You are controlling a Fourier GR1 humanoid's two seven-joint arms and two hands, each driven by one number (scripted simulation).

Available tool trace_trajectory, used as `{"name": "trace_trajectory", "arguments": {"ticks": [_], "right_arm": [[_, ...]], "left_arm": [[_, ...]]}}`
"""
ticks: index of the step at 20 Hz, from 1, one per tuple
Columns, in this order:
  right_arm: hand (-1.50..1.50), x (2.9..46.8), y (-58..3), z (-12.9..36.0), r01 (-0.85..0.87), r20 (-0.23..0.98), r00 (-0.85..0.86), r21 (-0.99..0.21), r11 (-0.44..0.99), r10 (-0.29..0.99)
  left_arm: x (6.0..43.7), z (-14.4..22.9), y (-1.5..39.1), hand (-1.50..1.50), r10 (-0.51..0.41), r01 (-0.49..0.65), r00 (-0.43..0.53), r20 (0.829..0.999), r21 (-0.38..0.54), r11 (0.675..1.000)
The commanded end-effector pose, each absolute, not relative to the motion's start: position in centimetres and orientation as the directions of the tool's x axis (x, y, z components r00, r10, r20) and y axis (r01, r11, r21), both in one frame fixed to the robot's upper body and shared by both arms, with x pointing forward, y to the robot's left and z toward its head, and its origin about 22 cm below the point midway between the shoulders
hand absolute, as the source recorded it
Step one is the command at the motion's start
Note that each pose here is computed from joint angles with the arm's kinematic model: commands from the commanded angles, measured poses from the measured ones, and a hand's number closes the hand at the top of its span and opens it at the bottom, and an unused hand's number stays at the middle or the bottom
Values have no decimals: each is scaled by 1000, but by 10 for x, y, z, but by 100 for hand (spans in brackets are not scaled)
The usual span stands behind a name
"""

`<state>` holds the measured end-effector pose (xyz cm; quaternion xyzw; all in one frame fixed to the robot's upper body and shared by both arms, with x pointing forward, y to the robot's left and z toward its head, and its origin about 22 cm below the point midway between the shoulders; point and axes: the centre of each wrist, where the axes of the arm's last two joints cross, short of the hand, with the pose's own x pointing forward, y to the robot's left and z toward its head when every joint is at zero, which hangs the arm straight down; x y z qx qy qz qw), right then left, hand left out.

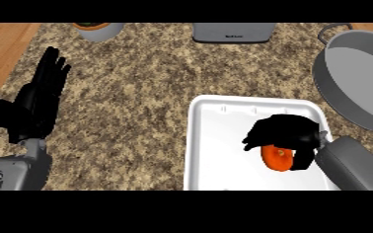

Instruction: Pick the squash from the tray and place it in the pot

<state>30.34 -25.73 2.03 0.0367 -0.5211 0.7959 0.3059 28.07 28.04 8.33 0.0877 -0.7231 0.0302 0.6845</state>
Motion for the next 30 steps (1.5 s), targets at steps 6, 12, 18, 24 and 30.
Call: {"name": "trace_trajectory", "arguments": {"ticks": [6,12,18,24,30], "right_arm": [[150,292,-272,-12,-478,386,-866,-824,-303,318],[150,286,-261,-12,-544,383,-762,-816,-195,522],[150,248,-267,-25,-563,396,-427,-820,104,813],[150,208,-263,44,-449,409,-376,-865,223,832],[150,193,-285,89,-76,509,-286,-857,510,812]], "left_arm": [[282,86,290,0,-86,-170,-53,995,76,983],[286,90,277,0,-96,-184,-47,994,86,979],[269,80,300,0,-94,-238,-9,996,89,967],[274,83,296,0,-77,-228,-30,997,69,971],[266,77,297,0,-86,-218,-9,996,82,973]]}}
